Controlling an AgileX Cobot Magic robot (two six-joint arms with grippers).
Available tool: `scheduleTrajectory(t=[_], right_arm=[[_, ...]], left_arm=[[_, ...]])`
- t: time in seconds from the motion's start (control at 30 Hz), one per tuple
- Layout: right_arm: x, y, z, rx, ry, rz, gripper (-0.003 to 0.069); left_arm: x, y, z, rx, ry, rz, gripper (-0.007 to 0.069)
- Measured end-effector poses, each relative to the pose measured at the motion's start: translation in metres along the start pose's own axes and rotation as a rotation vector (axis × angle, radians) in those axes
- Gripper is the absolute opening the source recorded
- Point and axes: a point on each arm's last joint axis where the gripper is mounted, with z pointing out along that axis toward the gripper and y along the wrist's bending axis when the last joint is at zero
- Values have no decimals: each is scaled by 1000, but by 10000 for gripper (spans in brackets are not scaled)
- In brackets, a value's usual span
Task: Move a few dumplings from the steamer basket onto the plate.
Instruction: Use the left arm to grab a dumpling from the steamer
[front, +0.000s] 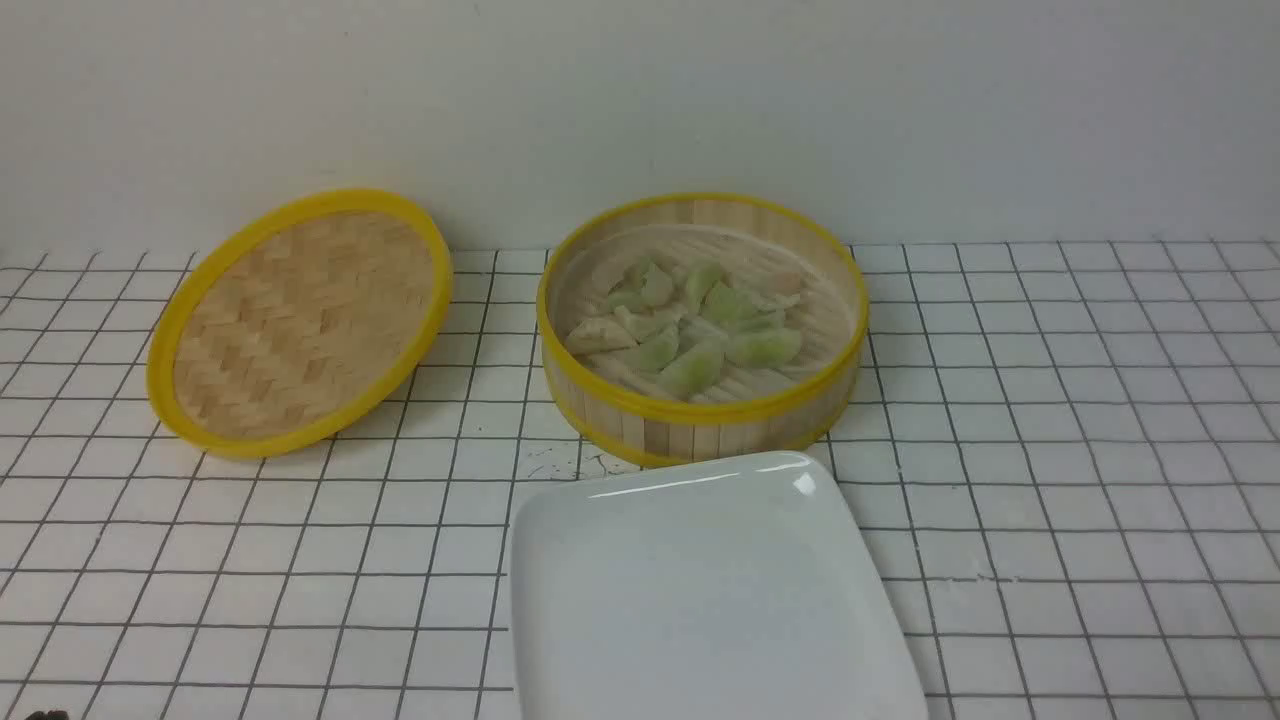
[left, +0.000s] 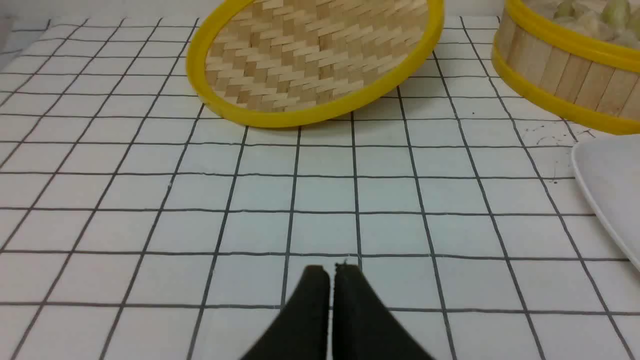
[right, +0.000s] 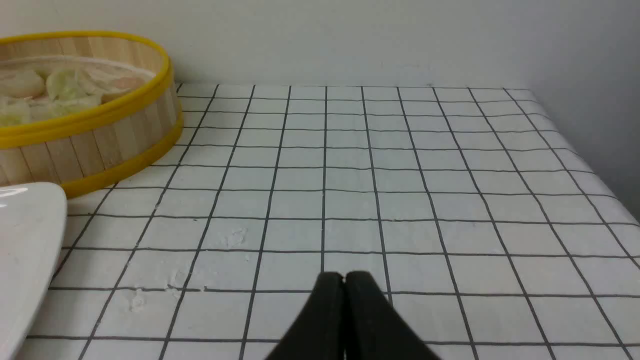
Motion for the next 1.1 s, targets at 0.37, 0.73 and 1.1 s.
scheduleTrajectory(t=[0.37,0.73,1.1], right_arm=[[0,0,0,0,0,0,-15],[0,0,0,0,0,0,-15],[0,0,0,-1,-4,1,-15]], left_arm=[[0,2,0,-17,-1,71,-6],[-8,1,0,62,-98,61,-6],[-53,2,-18,182,-622,-611,-6]])
